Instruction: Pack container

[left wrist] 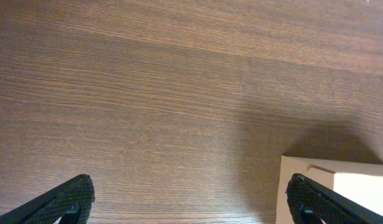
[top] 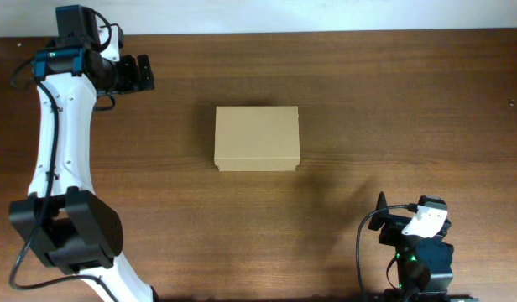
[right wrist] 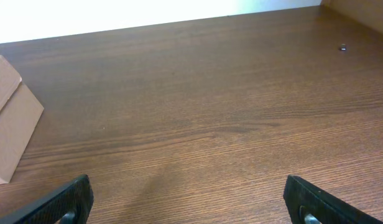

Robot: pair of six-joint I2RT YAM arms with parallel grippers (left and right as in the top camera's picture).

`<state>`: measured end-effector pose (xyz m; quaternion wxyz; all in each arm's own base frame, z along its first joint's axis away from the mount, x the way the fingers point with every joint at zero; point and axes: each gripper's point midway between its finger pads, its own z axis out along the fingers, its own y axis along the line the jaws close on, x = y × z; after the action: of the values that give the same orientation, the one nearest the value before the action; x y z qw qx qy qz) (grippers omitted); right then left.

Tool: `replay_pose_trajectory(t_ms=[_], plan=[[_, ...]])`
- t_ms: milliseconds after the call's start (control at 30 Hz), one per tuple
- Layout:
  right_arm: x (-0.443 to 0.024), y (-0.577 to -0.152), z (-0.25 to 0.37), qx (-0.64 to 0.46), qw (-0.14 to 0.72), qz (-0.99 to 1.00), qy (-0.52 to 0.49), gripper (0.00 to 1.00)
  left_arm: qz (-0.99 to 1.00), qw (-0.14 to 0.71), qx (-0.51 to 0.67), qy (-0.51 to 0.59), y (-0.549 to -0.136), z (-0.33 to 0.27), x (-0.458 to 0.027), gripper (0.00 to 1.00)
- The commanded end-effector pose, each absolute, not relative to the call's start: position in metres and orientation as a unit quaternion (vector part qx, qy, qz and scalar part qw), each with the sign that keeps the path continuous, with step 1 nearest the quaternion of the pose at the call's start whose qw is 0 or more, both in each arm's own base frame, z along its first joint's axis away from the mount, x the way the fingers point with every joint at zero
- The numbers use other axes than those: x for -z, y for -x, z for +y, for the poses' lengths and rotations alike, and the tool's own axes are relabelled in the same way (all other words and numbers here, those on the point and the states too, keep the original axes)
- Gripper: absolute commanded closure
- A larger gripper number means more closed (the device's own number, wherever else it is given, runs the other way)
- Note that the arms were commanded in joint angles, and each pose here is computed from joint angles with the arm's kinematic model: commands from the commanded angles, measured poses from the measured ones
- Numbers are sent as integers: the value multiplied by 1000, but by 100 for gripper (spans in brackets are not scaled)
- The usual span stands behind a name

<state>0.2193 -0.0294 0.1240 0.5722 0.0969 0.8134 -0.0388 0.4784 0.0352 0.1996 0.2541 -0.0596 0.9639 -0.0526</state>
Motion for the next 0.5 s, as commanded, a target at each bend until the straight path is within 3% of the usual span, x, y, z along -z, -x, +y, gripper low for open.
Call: replay_pose_trajectory(t_ms=[0,333,467], plan=[[-123,-219,-32,45,575,811,-98,1,958,281,58,23,-451,5,-233,0],[-123,-219,-32,45,575,811,-98,1,962,259,73,-42,-310,-45,-210,0],[-123,-219,-32,45,575,811,-98,0,906,419,44,-36,-306,-32,-229,0]])
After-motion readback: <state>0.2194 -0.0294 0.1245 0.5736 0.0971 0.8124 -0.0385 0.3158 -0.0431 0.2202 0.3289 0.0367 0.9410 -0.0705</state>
